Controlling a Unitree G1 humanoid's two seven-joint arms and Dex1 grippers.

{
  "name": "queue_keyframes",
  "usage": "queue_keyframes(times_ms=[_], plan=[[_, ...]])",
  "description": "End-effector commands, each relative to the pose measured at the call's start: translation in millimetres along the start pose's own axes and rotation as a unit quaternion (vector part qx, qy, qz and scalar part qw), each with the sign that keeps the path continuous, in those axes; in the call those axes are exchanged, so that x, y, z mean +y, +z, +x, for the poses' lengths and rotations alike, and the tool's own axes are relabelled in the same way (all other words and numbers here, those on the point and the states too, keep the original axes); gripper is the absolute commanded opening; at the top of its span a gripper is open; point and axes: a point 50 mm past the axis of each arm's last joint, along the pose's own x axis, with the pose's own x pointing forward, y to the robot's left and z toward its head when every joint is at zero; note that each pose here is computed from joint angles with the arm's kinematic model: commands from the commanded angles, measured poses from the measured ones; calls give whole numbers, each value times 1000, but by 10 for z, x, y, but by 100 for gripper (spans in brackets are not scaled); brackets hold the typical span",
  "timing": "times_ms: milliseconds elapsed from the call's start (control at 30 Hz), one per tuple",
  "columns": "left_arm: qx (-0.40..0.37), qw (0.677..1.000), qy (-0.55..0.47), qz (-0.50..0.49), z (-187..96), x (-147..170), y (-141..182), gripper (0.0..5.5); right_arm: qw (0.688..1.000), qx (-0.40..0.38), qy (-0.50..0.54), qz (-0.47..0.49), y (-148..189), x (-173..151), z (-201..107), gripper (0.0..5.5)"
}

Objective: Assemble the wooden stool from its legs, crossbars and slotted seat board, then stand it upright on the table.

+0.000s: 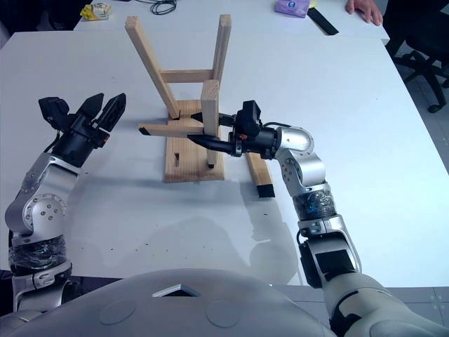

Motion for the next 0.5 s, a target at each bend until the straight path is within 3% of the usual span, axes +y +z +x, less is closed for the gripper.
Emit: queue_keyframes(times_ms=[33, 500], plan=[[3, 1000, 1, -2, -6, 2, -4, 396, 998, 54, -9, -13, -101, -68, -59, 201], [0, 1000, 12, -9, -56, -8, -42, 396, 997, 69, -8, -23, -167, -133, -129, 201]])
